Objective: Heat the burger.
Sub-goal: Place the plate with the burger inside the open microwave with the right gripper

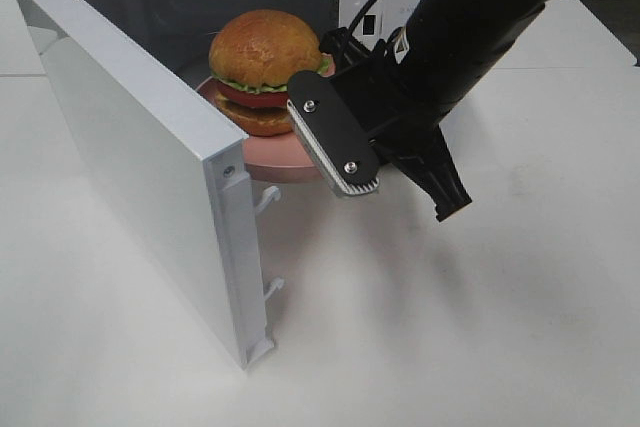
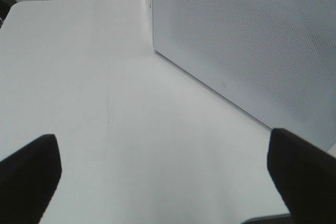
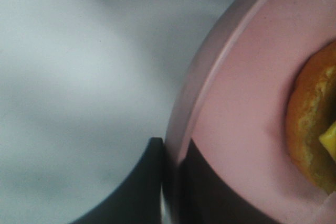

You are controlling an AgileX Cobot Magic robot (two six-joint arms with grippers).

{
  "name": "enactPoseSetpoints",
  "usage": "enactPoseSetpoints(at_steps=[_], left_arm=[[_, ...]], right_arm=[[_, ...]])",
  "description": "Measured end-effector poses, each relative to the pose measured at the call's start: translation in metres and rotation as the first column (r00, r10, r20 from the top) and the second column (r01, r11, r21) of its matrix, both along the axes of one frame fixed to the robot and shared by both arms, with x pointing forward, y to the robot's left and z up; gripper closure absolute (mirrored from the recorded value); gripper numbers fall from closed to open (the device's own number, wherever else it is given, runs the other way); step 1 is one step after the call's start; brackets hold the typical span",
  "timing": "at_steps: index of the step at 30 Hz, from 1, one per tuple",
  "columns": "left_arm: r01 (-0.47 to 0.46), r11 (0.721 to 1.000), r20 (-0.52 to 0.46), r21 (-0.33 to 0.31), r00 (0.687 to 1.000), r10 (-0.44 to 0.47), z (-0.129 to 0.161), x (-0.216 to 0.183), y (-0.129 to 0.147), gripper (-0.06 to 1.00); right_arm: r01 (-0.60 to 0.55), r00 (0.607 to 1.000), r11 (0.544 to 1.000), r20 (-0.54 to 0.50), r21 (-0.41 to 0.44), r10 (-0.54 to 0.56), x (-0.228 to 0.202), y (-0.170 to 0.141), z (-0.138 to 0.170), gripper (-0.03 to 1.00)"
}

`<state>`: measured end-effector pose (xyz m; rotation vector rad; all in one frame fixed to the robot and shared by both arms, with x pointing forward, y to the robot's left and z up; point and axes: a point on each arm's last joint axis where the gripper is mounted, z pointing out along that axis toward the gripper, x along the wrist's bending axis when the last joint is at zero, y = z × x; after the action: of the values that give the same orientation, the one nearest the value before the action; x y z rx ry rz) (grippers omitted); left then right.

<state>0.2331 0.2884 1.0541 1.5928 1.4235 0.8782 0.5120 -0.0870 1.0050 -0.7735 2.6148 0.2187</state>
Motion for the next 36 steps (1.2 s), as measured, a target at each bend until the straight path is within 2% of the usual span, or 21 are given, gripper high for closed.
enactPoseSetpoints(at_steps=[10,22,36], left_arm=[[0.0,1.0,0.0,0.0,1.0,0.0,0.0,0.0,0.0,-0.05],[0.0,1.0,0.0,0.0,1.0,0.0,0.0,0.0,0.0,-0.05],[0.0,1.0,0.0,0.0,1.0,0.0,0.0,0.0,0.0,-0.05]], right_arm=[[0.006,1.0,1.0,-0.018,-0.016,-0.006,0.018,0.015,-0.005,0.93],[0.035,0.999,0.999,-0.015,0.005,-0.035,0.042,0.034,-0.011,0.93],[0.123,0.992,0.992,0.018,0.03,-0.124,0.075,0.059,-0.024,0.93]])
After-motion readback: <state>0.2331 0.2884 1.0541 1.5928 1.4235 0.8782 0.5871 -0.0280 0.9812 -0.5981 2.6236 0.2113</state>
